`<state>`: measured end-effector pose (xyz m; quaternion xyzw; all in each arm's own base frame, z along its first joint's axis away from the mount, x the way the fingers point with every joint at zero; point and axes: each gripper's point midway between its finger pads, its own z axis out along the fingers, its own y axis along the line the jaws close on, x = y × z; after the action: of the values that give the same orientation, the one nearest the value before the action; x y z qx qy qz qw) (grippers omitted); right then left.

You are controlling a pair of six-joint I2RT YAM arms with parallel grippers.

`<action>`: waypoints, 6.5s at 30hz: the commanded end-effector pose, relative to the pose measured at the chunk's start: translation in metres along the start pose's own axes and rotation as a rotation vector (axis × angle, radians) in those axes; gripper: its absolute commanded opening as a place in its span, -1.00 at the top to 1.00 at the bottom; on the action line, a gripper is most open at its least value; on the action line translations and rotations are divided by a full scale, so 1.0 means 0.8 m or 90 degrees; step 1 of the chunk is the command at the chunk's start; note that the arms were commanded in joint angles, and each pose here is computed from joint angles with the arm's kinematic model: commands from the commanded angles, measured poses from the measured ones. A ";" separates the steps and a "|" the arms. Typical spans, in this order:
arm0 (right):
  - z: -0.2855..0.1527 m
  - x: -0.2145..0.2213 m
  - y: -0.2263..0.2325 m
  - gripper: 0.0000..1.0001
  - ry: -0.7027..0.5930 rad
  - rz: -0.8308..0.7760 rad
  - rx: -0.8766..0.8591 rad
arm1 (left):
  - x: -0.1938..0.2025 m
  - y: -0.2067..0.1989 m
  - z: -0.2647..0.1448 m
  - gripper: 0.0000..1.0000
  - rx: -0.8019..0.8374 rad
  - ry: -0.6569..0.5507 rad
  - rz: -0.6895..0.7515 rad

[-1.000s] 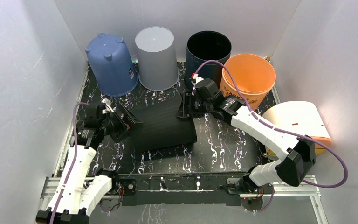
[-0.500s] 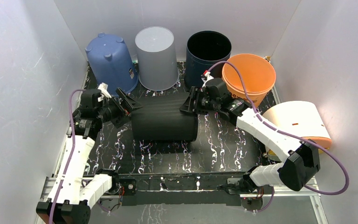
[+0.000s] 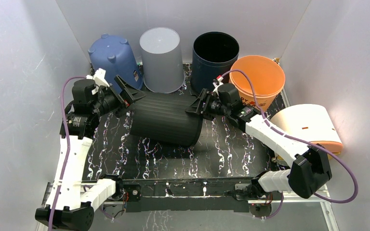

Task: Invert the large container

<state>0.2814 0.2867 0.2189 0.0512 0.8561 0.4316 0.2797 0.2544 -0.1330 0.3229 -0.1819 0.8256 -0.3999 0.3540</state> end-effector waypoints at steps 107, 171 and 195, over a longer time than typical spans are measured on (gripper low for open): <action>-0.071 -0.232 0.037 -0.96 -0.202 -0.191 0.105 | -0.025 -0.090 -0.011 -0.97 0.130 0.015 0.188; -0.087 -0.112 0.104 1.00 -0.088 -0.030 -0.189 | -0.002 -0.038 0.085 -0.97 -0.048 0.135 0.244; -0.097 -0.060 -0.049 -0.44 -0.043 -0.125 0.137 | 0.041 0.010 0.047 -0.97 -0.112 0.191 0.219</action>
<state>0.2840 0.2064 0.2340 0.0455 0.8787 0.3565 0.3143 0.2828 -0.1857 0.2772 -0.0155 0.9113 -0.3125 0.2675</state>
